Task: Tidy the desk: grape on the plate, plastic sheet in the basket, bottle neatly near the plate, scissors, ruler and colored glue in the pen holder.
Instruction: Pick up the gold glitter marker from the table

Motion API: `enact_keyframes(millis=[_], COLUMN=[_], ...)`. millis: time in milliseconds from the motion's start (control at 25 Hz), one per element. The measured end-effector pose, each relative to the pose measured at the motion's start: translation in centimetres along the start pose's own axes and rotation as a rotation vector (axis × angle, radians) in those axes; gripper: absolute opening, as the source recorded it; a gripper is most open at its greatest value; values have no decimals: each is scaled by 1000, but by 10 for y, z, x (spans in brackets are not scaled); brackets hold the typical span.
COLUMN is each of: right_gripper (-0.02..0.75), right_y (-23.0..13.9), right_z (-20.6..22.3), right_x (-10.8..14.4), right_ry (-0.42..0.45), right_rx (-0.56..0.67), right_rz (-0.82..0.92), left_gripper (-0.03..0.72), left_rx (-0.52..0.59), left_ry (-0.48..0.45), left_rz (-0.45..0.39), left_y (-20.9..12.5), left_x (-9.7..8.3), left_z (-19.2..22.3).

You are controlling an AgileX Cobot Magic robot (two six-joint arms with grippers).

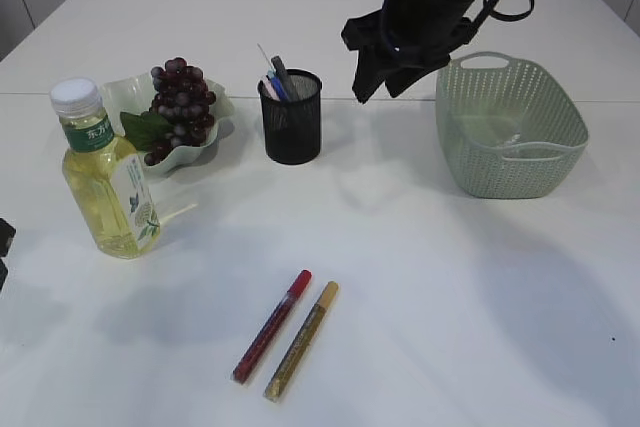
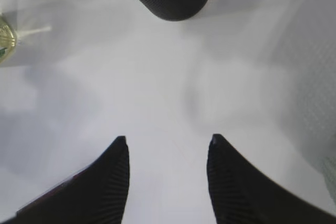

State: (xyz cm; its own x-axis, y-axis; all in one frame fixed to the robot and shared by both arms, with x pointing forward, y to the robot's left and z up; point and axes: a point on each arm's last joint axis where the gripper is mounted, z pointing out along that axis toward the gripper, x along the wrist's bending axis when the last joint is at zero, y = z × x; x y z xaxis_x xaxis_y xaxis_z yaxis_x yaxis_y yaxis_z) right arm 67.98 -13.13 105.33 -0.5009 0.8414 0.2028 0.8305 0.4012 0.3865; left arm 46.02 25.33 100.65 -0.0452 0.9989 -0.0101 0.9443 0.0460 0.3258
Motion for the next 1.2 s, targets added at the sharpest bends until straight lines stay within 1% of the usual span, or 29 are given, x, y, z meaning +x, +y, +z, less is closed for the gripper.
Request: enact_keyframes(millis=[80, 240, 400, 560, 760, 880, 1000, 1080, 1200], right_gripper=[386, 386, 386, 386, 386, 386, 386, 386, 386], right_y=[-5, -20, -38, -63, -99, -114, -119, -119, -115], right_z=[0, -1, -7, 3, 30, 41, 48, 54, 66], right_x=[12, 44, 75, 95, 113, 135, 152, 158, 159], right_ry=[-14, -51, -40, -37, -65, -114, -192, -211, -224], right_rx=[26, 82, 119, 206, 349, 394, 354, 312, 255], right_rz=[10, 19, 26, 63, 194, 288, 421, 495, 607], left_gripper=[415, 415, 415, 415, 415, 415, 415, 415, 415], left_rx=[2, 16, 14, -21, -38, -50, -62, -67, -71], left_ry=[-4, -2, -3, -16, -33, -36, -23, -15, -12], left_rz=[-4, -7, -7, -7, -17, -17, 1, 10, 14], left_y=[0, -1, -1, 2, 4, 5, 6, 6, 6], left_x=[0, 0, 0, -1, -3, -3, -2, -1, -1], left_z=[0, 0, 0, 0, 0, 0, 0, 0, 0])
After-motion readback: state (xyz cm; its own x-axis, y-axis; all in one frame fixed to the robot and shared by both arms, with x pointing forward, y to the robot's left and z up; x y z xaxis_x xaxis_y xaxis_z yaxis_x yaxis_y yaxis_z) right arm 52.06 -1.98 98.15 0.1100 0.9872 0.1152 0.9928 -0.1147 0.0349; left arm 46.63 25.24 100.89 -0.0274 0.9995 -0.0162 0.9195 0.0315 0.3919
